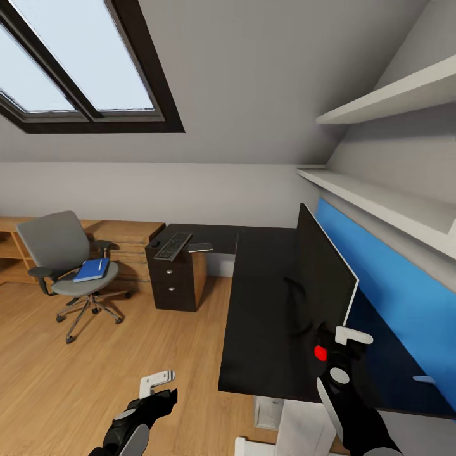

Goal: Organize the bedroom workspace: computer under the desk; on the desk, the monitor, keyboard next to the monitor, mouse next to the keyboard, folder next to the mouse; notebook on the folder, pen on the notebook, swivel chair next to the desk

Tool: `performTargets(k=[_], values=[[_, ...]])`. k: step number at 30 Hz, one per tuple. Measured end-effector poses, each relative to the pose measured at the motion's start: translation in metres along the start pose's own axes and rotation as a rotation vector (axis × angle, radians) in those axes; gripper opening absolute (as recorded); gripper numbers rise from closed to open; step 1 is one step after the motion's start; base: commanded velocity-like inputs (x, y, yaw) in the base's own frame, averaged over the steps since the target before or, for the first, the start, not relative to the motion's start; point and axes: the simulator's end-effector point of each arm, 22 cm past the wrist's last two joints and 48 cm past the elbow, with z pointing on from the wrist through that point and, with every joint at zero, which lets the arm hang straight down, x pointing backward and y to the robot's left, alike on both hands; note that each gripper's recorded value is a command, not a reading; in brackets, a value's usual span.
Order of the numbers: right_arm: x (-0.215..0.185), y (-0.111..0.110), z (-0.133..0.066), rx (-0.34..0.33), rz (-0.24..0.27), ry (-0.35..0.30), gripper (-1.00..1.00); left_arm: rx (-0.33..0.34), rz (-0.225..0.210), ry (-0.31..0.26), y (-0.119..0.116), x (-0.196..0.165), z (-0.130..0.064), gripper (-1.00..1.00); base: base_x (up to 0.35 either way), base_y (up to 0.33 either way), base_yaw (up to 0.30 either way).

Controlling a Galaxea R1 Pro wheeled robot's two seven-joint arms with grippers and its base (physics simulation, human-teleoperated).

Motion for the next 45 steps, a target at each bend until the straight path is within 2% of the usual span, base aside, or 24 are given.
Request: performTargets(k=[8, 26, 34, 39, 45], values=[[0.0, 0.001, 0.0, -0.001, -0.001, 0.0, 1.0, 0.0, 0.0, 0.0, 0.0, 0.0, 0.0, 1.0, -0.061, 0.0, 0.0], [-0.001, 0.003, 0.0, -0.006, -0.004, -0.004, 1.0, -0.001, -0.002, 0.001, 0.0, 0.0, 0.001, 1.0, -0.324, 0.034, 0.0], [-0.001, 0.004, -0.001, -0.01, -0.002, -0.007, 1.0, -0.001, -0.006, 0.001, 0.001, 0.0, 0.001, 1.0, -0.291, 0.183, 0.0], [0.013, 0.007, -0.003, -0.018, -0.015, 0.013, 1.0, 0.0, -0.007, 0.0, 0.001, -0.001, 0.0, 1.0, -0.111, 0.299, 0.0], [0.015, 0.016, -0.008, -0.039, 0.015, -0.021, 1.0, -0.002, -0.008, 0.005, 0.002, 0.001, 0.001, 1.0, -0.008, 0.33, 0.0]])
